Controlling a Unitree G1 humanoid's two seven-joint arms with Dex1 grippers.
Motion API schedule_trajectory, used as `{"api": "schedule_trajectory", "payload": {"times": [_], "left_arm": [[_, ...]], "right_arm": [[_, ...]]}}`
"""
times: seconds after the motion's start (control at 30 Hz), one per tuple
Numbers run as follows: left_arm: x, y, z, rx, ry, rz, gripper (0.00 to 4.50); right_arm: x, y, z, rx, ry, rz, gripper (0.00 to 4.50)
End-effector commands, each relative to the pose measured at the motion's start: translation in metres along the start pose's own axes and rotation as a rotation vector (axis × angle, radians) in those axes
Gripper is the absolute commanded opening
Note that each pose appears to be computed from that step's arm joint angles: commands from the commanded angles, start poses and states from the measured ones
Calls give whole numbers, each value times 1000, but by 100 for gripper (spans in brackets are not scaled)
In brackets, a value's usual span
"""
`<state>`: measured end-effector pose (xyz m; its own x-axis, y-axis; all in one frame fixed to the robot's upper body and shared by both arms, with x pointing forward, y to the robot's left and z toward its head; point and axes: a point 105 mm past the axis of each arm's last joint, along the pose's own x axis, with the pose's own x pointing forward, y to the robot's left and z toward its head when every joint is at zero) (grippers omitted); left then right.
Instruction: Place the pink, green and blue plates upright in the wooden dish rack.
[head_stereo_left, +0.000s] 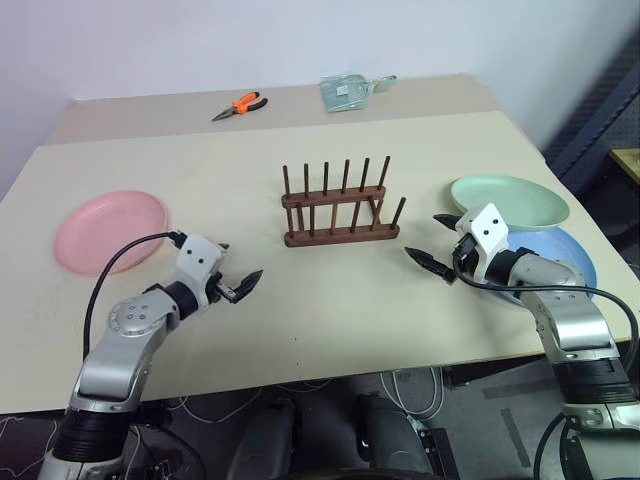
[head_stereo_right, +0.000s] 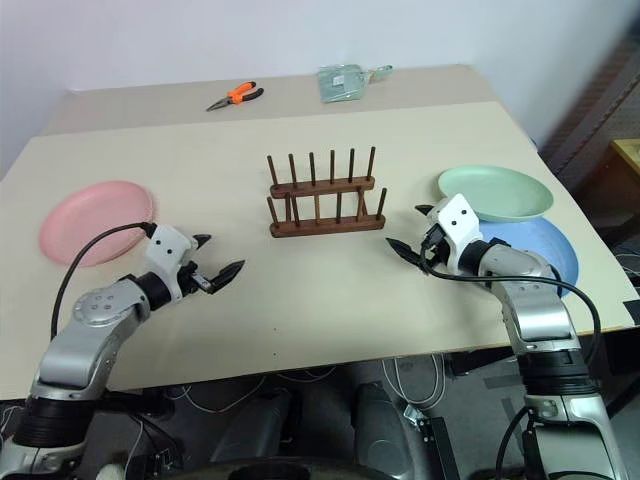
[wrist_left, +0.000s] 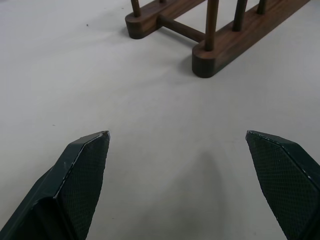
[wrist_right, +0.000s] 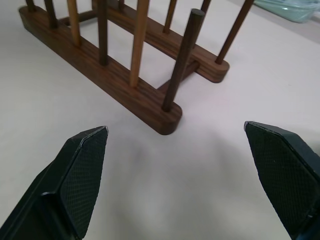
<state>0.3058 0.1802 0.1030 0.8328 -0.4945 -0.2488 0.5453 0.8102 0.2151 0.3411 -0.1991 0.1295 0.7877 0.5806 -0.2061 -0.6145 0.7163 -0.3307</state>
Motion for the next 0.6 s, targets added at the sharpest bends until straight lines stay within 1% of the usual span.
{"api": "schedule_trajectory", "payload": {"times": [0.03,0.13,0.2,0.3,0.43,0.6], "left_arm": [[2,1,4,20,-22,-2,450],[6,2,0,16,-21,-2,450],[10,0,0,-12,-24,-26,450],[21,-1,0,-2,-20,-72,450],[50,-2,4,10,-23,-151,450],[93,-9,11,1,-4,-282,450]], "right_arm": [[6,-2,10,-19,-42,-13,445],[10,-4,8,-22,-37,-14,445],[12,-5,8,-9,-30,7,445],[14,-5,9,-23,-32,6,445],[15,-7,12,-68,-35,-50,445],[5,1,10,-77,-36,-95,445]]}}
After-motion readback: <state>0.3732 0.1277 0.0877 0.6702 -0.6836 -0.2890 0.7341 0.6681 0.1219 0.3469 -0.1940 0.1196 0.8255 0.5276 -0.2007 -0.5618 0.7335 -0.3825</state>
